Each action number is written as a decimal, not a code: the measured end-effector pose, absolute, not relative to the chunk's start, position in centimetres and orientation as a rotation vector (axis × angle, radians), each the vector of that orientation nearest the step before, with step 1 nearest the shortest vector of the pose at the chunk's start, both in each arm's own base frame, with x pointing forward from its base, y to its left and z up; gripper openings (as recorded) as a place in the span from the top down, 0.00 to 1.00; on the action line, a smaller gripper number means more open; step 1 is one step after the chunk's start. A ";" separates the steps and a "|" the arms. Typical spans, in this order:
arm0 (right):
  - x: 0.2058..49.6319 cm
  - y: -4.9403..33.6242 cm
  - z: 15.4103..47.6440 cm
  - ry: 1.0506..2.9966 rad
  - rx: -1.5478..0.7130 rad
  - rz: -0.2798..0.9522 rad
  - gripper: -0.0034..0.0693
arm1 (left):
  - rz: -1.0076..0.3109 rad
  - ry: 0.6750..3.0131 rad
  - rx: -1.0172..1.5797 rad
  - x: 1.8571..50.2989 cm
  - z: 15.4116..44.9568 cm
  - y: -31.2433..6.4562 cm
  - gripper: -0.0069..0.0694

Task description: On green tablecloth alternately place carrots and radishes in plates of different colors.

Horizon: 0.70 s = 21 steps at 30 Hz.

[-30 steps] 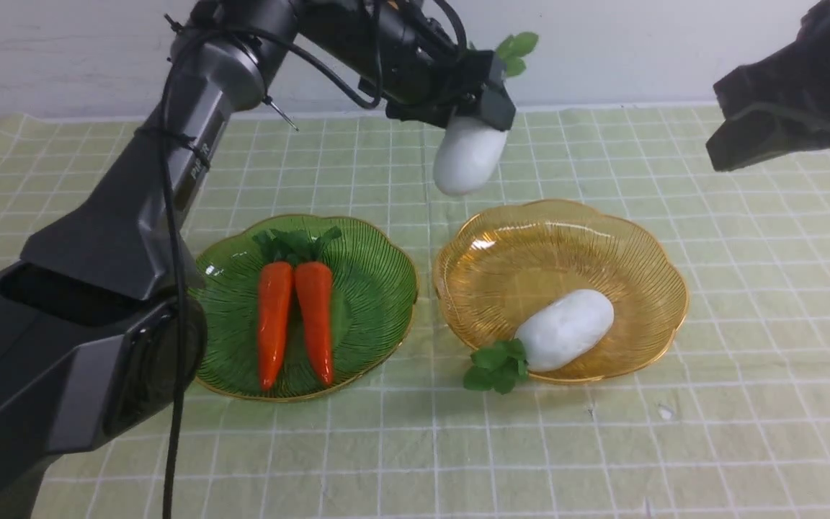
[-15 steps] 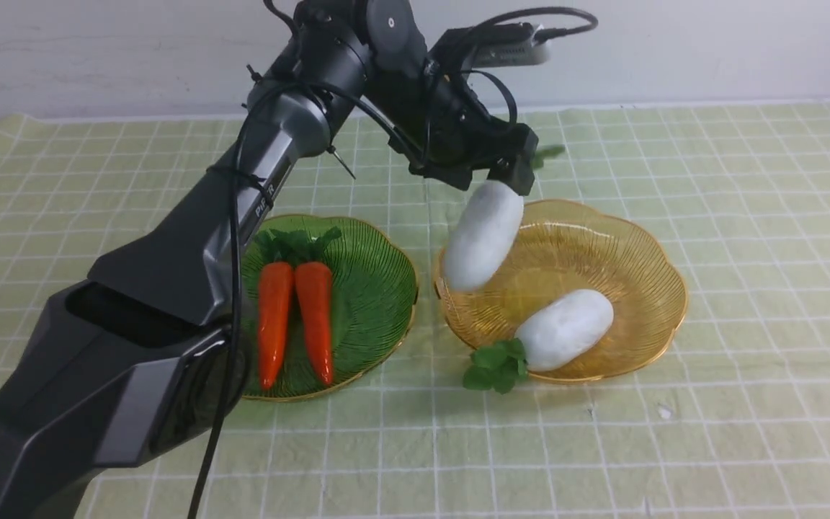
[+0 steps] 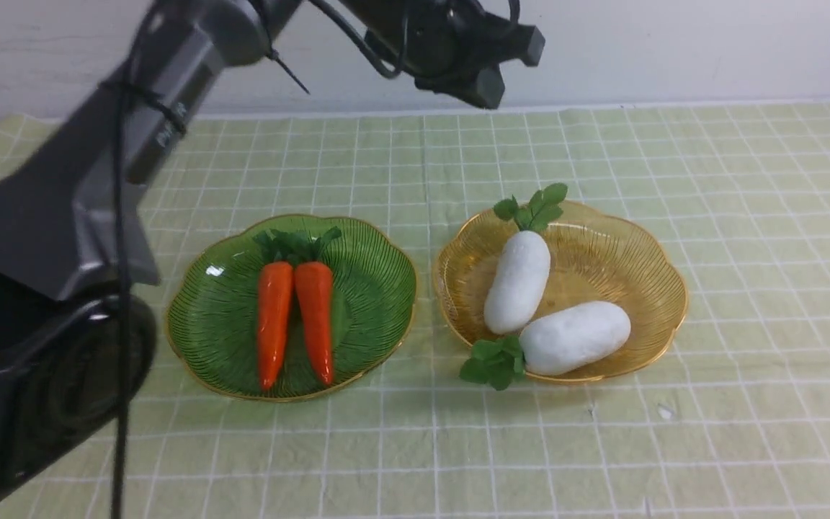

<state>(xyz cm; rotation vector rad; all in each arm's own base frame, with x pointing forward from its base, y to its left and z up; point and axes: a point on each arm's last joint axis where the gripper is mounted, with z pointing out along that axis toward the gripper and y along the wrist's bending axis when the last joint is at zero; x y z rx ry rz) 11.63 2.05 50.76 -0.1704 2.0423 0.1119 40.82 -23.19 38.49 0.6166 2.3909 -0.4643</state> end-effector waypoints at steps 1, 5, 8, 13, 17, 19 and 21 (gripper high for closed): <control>11.3 2.0 50.7 2.033 -0.168 0.112 0.97 | -0.457 2.376 0.618 40.5 39.1 -23.1 0.91; 8.1 1.4 49.9 1.881 -0.153 0.118 0.97 | -0.310 2.405 0.641 36.0 41.4 -20.5 0.92; 6.3 0.9 46.8 1.719 -0.132 0.113 0.97 | -0.204 2.458 0.621 30.4 42.3 -16.7 0.92; 4.6 0.6 41.7 1.525 -0.078 0.169 0.97 | -0.154 2.511 0.627 24.5 41.0 -13.2 0.92; 3.3 0.5 36.6 1.290 -0.032 0.252 0.97 | -0.189 2.391 0.599 18.4 38.8 -9.8 0.92; 3.0 0.5 34.5 1.173 -0.030 0.271 0.97 | -0.213 2.286 0.575 15.0 38.0 -7.9 0.92; 2.7 0.5 33.3 1.074 -0.032 0.281 0.97 | -0.232 2.173 0.548 11.8 36.9 -6.1 0.92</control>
